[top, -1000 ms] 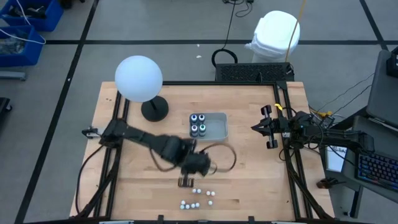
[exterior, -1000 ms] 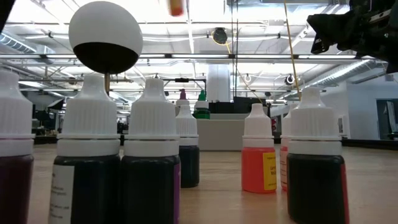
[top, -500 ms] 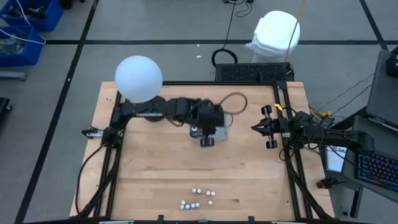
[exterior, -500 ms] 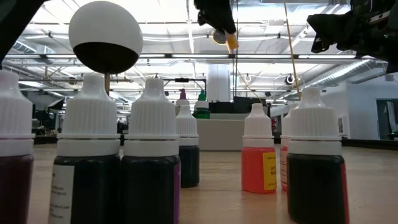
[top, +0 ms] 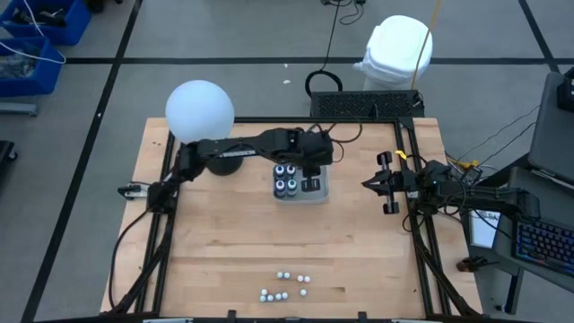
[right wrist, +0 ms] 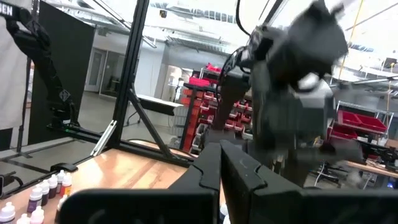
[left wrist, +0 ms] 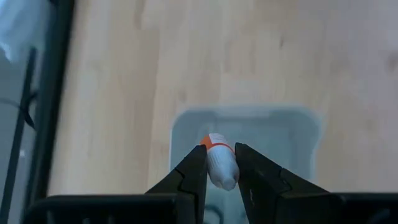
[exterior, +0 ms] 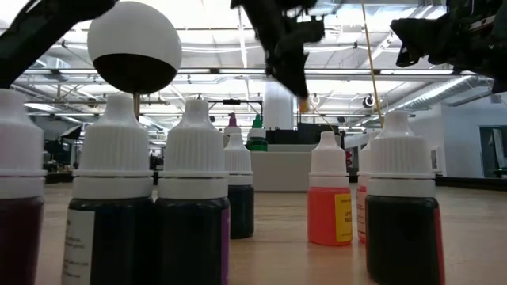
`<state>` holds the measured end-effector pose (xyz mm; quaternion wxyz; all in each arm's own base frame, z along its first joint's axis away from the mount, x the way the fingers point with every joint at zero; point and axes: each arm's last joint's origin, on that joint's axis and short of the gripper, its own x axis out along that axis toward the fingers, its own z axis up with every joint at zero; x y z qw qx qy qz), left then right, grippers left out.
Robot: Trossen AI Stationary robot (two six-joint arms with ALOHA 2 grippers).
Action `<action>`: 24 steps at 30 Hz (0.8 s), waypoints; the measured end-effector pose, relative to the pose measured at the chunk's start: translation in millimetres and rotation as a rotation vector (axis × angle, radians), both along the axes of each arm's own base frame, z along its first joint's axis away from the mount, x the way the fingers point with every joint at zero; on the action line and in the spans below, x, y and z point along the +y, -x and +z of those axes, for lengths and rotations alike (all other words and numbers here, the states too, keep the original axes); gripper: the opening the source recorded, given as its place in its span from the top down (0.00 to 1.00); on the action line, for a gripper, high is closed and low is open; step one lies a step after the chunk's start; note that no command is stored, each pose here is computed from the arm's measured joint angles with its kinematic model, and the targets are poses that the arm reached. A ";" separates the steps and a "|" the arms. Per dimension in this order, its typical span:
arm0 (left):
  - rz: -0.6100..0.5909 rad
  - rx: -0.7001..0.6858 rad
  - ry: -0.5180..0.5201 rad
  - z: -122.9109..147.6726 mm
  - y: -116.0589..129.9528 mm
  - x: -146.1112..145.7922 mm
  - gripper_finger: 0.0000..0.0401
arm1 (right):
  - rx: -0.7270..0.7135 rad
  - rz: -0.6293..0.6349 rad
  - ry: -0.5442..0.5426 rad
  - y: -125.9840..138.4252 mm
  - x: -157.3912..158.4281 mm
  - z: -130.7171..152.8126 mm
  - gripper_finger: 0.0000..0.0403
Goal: Pick & Place food coloring
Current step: Put the small yellow food coloring bottle into the gray bin
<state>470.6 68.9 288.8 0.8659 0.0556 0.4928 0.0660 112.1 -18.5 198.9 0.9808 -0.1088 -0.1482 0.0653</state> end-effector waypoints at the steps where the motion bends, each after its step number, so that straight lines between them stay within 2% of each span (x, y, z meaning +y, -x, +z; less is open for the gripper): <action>1: 0.003 0.027 0.003 -6.2 -0.6 2.0 0.80 | 0.000 0.000 0.000 -0.2 0.0 0.0 1.00; 5: 0.009 0.086 0.011 -18.2 -0.9 5.4 0.80 | 0.005 0.000 -0.001 -0.5 -0.1 -0.5 1.00; 17: -0.017 0.101 0.001 -19.3 -0.8 2.2 0.80 | 0.006 0.000 -0.001 -0.5 -0.1 -0.5 1.00; 24: -0.037 0.159 -0.005 -36.9 -5.1 1.6 0.80 | 0.005 0.000 -0.001 -0.5 -0.1 -0.5 1.00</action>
